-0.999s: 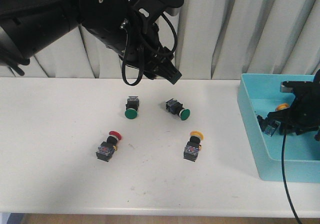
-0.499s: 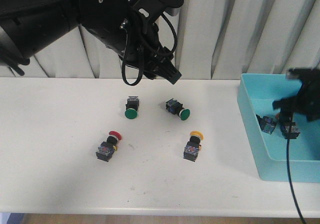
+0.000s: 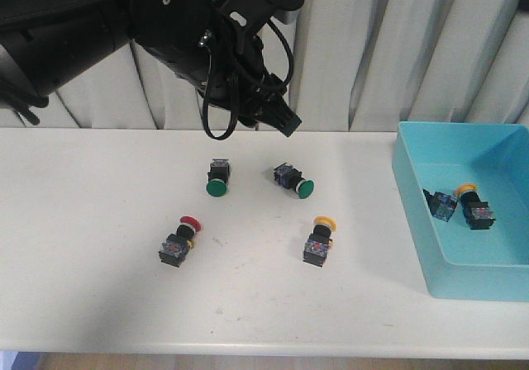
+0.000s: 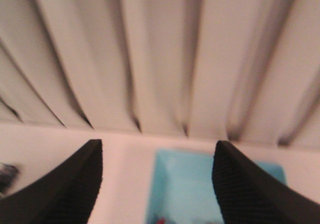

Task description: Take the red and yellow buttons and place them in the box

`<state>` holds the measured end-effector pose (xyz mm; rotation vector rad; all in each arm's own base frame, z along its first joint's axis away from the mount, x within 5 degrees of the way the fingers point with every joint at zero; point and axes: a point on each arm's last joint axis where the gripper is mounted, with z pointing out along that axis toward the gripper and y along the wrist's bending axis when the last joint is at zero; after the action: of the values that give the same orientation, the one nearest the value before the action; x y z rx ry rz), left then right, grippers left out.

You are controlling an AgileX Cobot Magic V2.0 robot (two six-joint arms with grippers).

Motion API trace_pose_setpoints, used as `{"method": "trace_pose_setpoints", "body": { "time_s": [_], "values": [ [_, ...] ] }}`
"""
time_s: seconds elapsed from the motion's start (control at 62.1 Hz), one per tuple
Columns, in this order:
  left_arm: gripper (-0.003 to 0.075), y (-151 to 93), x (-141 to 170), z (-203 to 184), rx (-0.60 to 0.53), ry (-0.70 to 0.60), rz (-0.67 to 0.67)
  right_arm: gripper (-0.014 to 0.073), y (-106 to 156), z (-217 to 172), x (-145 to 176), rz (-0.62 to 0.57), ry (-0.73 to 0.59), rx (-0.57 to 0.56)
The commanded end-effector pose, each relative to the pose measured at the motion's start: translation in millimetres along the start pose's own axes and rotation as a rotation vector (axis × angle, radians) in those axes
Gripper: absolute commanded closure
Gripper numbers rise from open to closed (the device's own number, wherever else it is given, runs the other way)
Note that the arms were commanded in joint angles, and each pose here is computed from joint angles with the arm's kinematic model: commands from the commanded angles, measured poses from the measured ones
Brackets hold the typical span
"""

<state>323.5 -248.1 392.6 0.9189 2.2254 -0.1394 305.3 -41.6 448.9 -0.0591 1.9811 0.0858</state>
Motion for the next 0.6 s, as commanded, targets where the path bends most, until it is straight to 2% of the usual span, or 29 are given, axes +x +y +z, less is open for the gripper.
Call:
{"method": "trace_pose_setpoints", "body": {
  "time_s": [0.0, 0.097, 0.209, 0.226, 0.242, 0.387, 0.58],
  "values": [
    [0.0409, 7, -15, -39, -0.026, -0.168, -0.010, 0.0211, 19, -59, -26, -0.027, -0.204, -0.040],
    [0.0522, 8, -16, -49, -0.031, -0.197, -0.011, 0.0331, 37, -91, -19, -0.062, -0.289, -0.068],
    [0.0683, 8, -16, -55, -0.033, -0.211, -0.012, 0.0555, 62, -118, 6, -0.166, -0.363, -0.104],
    [0.0703, 8, -16, -56, -0.033, -0.214, -0.012, 0.0612, 64, -115, 14, -0.174, -0.356, -0.103],
    [0.0731, 8, -17, -58, -0.033, -0.220, -0.013, 0.0610, 67, -121, 18, -0.183, -0.372, -0.109],
    [0.0728, 9, -18, -61, -0.034, -0.238, -0.013, 0.0602, 72, -133, 46, -0.177, -0.438, -0.093],
    [0.0728, 9, -20, -62, -0.039, -0.267, -0.016, 0.0599, 70, -141, 49, -0.161, -0.490, -0.059]
  ]
}}
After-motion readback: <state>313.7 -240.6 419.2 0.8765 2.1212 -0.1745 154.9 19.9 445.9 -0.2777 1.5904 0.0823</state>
